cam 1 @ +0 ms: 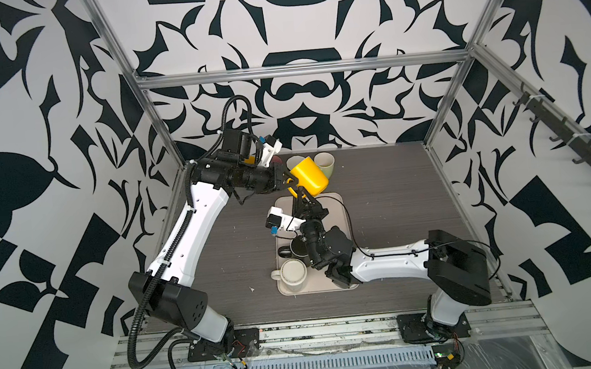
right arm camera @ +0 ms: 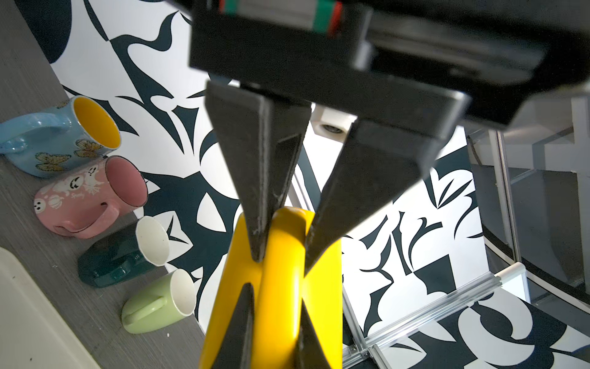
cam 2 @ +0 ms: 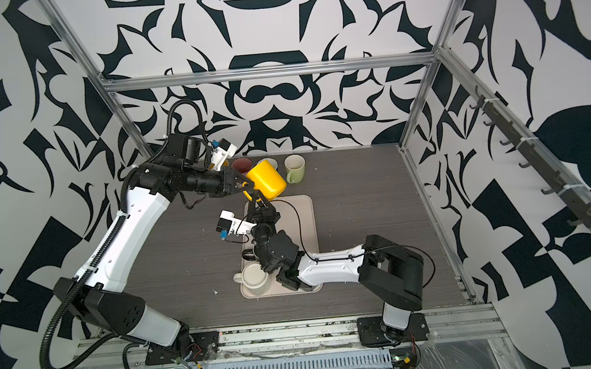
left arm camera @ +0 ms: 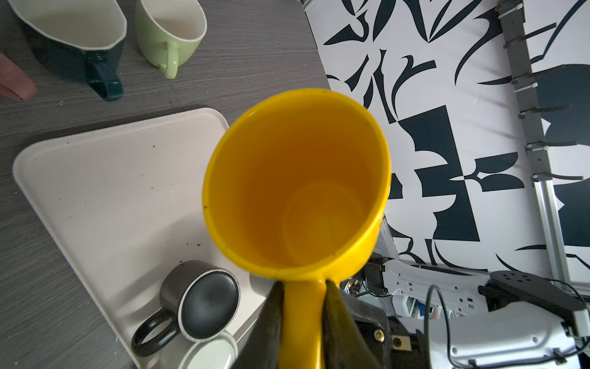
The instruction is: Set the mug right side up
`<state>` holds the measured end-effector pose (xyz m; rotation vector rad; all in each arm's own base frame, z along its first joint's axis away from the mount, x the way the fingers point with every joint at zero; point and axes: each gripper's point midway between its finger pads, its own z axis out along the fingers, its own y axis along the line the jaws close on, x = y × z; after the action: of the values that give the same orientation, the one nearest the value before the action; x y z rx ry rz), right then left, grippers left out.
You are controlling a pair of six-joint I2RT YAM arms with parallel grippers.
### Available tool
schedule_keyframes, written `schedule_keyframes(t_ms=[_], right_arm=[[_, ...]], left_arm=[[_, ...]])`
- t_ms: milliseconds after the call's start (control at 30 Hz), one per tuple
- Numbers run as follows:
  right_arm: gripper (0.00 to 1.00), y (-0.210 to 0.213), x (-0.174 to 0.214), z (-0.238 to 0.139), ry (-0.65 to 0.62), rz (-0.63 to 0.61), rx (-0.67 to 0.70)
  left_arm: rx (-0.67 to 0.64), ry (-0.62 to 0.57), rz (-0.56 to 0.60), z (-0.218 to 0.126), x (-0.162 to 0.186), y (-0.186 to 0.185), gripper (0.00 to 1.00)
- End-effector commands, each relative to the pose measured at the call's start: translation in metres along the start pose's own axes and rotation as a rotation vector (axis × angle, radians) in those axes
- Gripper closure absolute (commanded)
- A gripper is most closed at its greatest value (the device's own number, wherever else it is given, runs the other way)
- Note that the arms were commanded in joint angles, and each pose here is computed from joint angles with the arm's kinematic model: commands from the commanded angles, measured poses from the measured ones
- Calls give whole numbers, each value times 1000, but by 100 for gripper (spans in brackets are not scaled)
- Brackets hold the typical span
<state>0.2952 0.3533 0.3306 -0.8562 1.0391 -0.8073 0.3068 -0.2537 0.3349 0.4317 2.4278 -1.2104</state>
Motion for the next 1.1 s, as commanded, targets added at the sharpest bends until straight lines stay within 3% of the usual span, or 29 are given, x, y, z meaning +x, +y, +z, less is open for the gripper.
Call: schedule_keyframes(t_ms=[0,100,200,467,567,767,1067], right_arm=[[100,-81,-30,6,-112,227,182],[100,-82,-30,6,-113,229,183],[100,-84,-30,7,-109,238,187],[99,-97,-23,7,-75,299,202],[81,-101,-17,4,-56,328,202],[56,-109,-2,-1,-7,373,206],[40,-109,29,-16,104,450,172]], left_arm=[[55,112,-38,11,28,-3,80],[54,123,-45,12,33,-2,87],[62,134,-47,14,37,-2,100],[49,97,-3,13,37,-3,100],[39,52,14,9,31,-4,100],[43,2,40,6,23,-8,100],[-8,-121,52,1,0,3,100]])
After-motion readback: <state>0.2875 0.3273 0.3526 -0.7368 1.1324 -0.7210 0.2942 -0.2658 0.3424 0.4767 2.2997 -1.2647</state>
